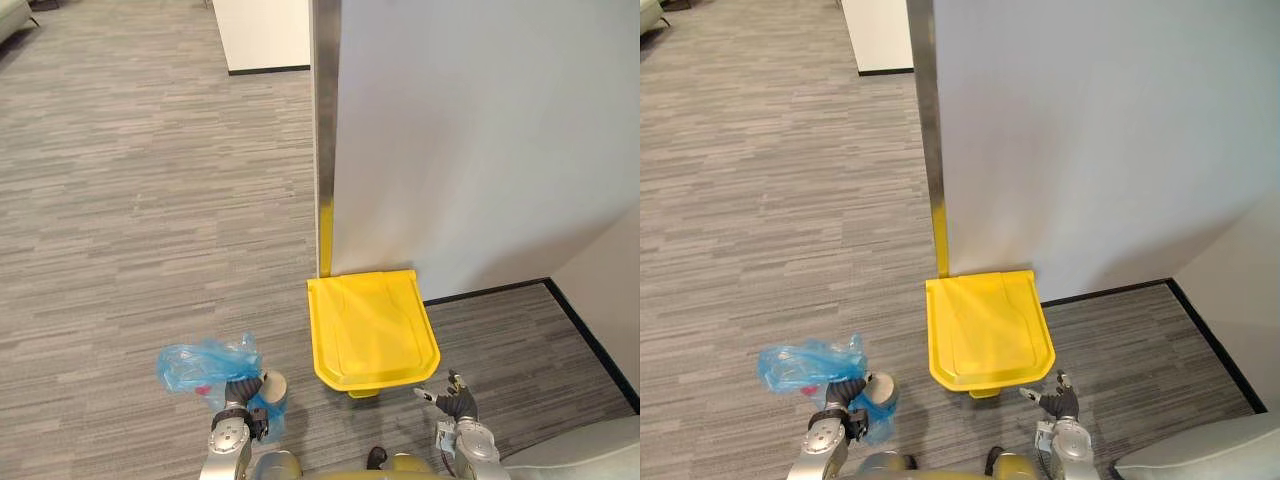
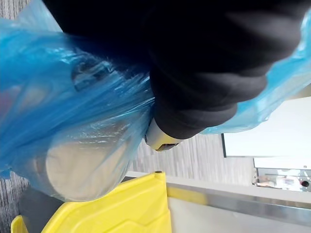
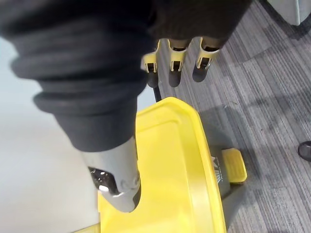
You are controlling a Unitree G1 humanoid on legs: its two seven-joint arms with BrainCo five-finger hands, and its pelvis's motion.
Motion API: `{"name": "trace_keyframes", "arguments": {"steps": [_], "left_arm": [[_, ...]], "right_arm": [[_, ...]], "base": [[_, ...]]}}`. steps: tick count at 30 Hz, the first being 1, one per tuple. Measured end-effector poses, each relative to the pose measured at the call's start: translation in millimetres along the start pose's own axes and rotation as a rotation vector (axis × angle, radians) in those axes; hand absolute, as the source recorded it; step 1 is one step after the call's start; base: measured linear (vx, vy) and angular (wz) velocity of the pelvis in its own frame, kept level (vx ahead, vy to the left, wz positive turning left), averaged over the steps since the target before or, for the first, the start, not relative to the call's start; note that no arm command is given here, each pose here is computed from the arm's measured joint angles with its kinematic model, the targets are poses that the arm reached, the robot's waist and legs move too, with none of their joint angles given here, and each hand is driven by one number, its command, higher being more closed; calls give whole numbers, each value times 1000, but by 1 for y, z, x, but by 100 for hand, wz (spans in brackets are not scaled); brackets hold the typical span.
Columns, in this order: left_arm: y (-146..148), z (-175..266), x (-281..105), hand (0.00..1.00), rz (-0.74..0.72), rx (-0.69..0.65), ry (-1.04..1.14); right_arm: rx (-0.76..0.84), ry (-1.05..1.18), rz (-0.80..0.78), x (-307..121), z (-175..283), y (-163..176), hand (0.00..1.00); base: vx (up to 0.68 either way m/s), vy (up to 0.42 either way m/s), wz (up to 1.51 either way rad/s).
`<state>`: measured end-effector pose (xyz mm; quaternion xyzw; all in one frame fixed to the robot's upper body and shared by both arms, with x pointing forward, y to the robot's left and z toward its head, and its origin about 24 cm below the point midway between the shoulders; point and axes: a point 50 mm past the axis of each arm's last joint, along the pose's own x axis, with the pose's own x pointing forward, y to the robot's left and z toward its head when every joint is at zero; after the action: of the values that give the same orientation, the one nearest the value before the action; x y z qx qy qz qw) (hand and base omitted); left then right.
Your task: Gather rubbish on tea table into small bin, then transfer packed bag to large trash can.
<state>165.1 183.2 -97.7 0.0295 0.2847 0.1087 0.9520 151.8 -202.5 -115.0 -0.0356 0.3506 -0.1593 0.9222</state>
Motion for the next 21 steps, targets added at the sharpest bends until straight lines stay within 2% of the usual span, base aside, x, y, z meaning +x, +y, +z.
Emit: {"name": "trace_keyframes", "arguments": {"steps": [6, 14, 21], "left_arm": [[7, -14, -1, 100, 7, 30, 61], [8, -23, -2, 100, 0, 52, 99], [21, -32, -7, 100, 28, 76, 129]], "right_arm": [[-17, 71, 4, 2, -14, 0, 0], [-37, 89, -46, 7, -15, -18, 0], [-52, 91, -63, 7, -15, -21, 0]], "base": [[36, -1, 1], [-42, -12, -7], [-95, 8, -3]]}}
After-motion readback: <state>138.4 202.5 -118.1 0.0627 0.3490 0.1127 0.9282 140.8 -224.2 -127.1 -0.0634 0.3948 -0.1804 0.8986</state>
